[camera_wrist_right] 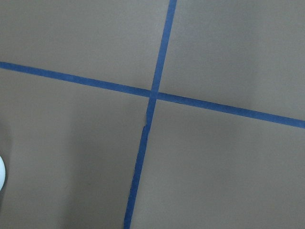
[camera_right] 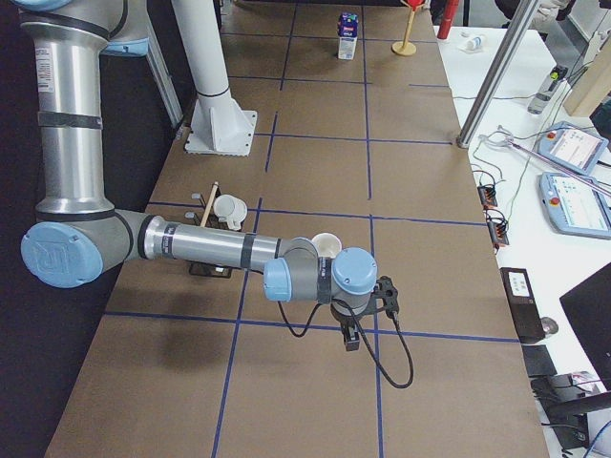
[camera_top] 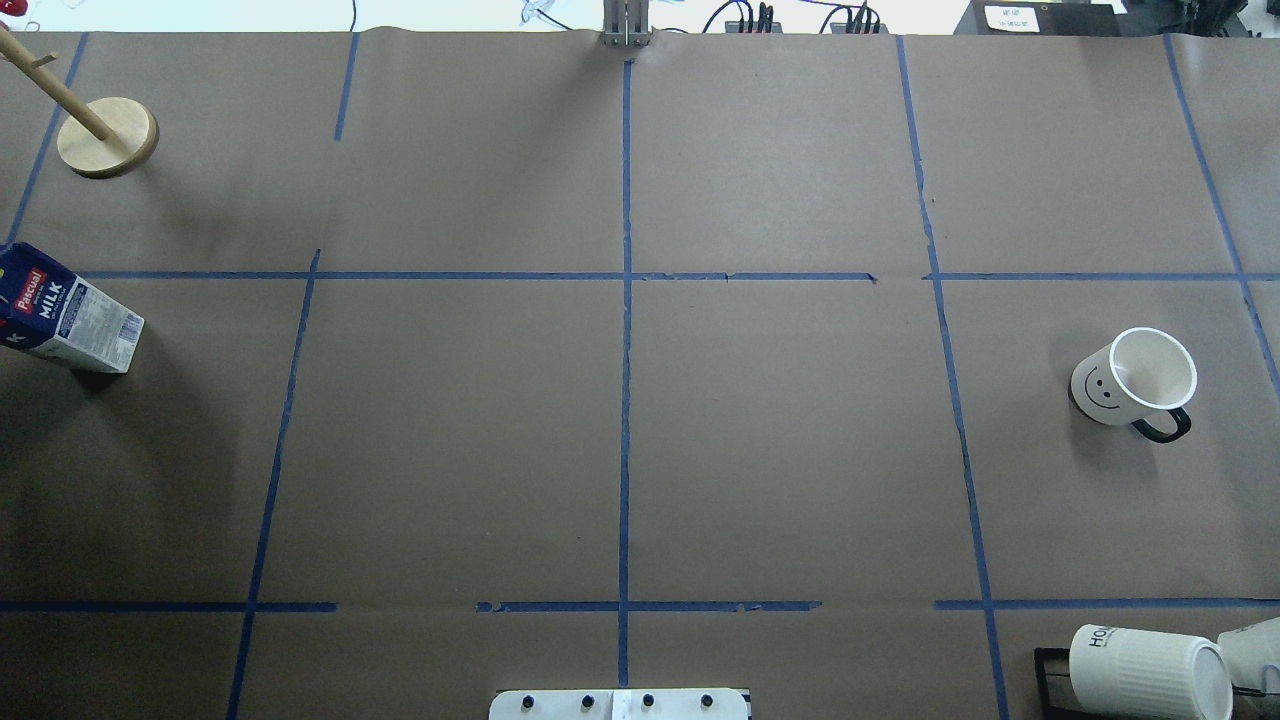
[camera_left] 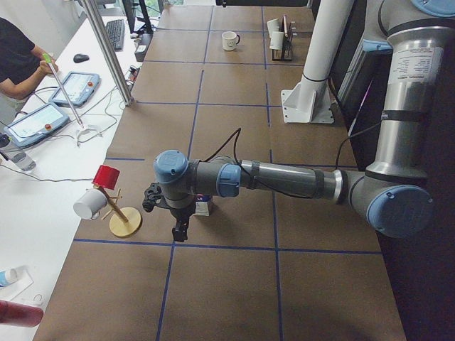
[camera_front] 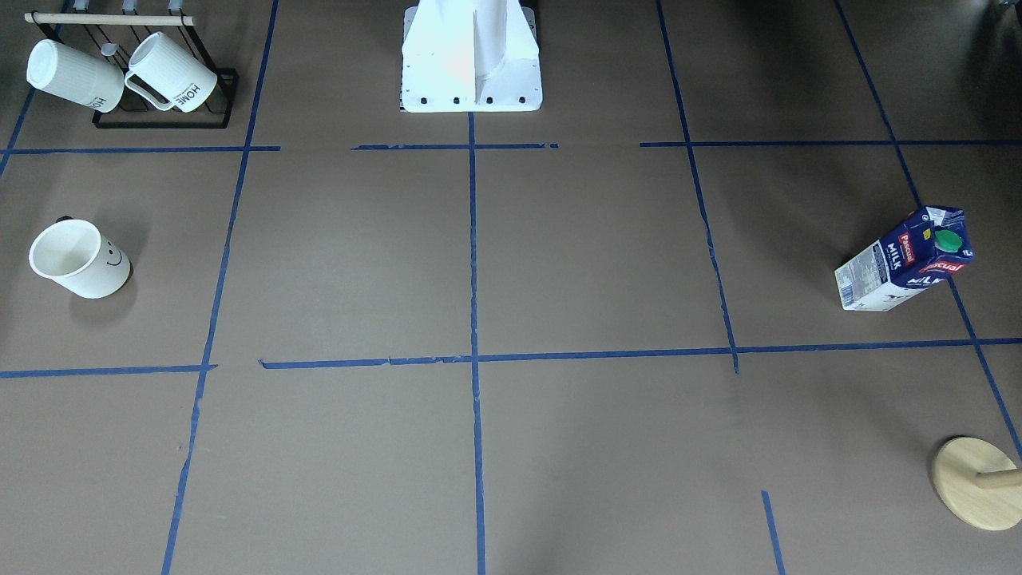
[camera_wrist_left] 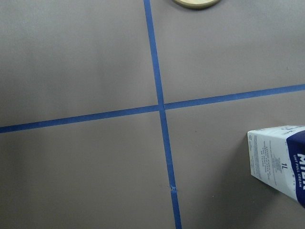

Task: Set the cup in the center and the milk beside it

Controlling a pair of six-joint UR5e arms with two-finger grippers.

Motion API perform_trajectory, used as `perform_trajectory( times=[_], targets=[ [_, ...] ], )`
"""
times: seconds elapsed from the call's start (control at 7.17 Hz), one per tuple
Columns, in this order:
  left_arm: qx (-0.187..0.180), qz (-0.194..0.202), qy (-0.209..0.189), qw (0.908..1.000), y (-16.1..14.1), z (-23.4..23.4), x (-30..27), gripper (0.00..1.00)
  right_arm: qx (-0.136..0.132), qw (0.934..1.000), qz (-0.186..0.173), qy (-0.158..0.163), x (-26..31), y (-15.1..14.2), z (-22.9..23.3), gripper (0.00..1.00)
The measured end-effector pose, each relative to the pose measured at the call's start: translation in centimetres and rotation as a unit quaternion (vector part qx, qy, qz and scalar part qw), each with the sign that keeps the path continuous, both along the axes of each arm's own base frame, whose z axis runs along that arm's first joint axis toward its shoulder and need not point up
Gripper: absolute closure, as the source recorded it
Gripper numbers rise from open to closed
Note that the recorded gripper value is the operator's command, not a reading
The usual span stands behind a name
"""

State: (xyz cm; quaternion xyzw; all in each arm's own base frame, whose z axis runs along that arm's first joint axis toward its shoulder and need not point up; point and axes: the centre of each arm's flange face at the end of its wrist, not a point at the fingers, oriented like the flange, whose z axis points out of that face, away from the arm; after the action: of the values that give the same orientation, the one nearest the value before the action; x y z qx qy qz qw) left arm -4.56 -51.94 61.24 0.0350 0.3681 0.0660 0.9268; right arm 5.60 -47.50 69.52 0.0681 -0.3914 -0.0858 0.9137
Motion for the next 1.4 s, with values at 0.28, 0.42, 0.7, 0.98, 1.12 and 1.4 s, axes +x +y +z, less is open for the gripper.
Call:
perform_trajectory(
  times=[0.28,0.42,0.7,0.98,1.12,1.4],
  targets=[
    [0.015,0.001,0.001,0.9999,0.1,-0.2,0.1,0.00,-0.009,0.9988,0.006,-0.047,-3.8,1.1,-1.7,0.02],
    [0.016,0.000,0.001,0.9999,0.3,-0.2,0.1,0.00,-0.030,0.9975,0.020,-0.060,-7.1,0.9,-5.7,0.02],
    [0.016,0.000,0.001,0.9999,0.4,-0.1,0.1,0.00,-0.056,0.9969,0.031,-0.045,-13.9,1.5,-11.3,0.02],
    [0.016,0.002,0.002,0.9999,0.4,0.0,0.4,0.00,-0.076,0.9965,0.023,-0.027,-18.3,2.5,-12.2,0.02],
    [0.016,0.006,0.002,0.9999,0.3,0.0,0.8,0.00,-0.076,0.9969,0.020,-0.010,-19.7,2.8,-11.7,0.02],
    [0.016,0.008,0.002,0.9998,0.1,-0.4,1.2,0.00,-0.077,0.9968,0.015,0.014,-21.3,2.6,-10.3,0.32]
  ],
)
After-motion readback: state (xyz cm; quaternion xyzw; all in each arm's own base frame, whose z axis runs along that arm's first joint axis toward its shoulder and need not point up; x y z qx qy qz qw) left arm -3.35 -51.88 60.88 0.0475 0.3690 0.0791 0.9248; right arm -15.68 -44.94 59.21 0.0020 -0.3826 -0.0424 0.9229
